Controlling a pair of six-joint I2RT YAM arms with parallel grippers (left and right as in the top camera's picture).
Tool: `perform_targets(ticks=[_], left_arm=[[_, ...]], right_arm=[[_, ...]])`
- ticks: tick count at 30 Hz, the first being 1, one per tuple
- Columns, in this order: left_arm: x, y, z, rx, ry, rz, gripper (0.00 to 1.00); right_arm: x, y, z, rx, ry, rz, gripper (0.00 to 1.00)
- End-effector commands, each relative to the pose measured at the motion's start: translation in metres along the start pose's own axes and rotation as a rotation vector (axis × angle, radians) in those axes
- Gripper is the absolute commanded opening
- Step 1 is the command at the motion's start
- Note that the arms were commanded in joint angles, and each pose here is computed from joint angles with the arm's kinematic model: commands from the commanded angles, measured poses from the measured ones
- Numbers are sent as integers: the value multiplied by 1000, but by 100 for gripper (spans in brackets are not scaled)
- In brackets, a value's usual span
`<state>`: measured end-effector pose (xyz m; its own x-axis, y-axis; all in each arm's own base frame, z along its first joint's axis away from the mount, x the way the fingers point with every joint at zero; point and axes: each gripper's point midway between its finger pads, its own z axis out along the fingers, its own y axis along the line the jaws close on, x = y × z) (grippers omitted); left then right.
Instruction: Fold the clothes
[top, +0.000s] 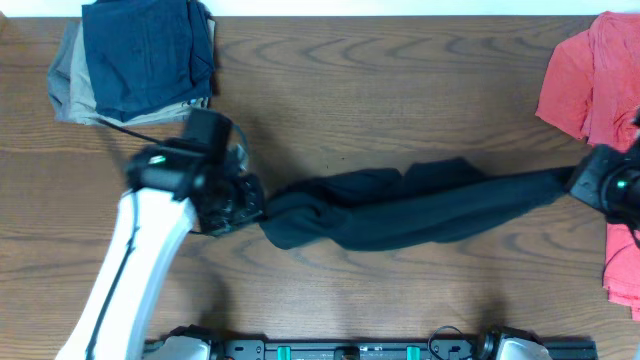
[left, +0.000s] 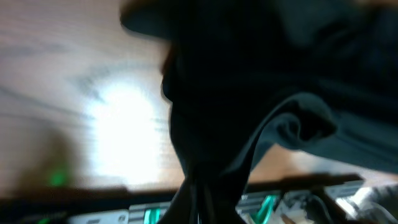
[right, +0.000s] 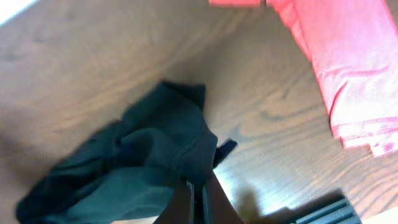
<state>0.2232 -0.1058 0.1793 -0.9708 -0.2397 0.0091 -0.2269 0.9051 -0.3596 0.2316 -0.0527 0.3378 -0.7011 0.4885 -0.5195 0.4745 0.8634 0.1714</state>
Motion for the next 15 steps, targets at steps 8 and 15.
perform_targets(ticks=[8, 15], left_arm=[[33, -20, -185, 18, -444, 173, 6], [40, -29, -242, 72, -653, 210, 5]], right_arm=[[-7, 22, -87, -171, -168, -93, 1], [-10, 29, -109, -226, -241, -96, 1]])
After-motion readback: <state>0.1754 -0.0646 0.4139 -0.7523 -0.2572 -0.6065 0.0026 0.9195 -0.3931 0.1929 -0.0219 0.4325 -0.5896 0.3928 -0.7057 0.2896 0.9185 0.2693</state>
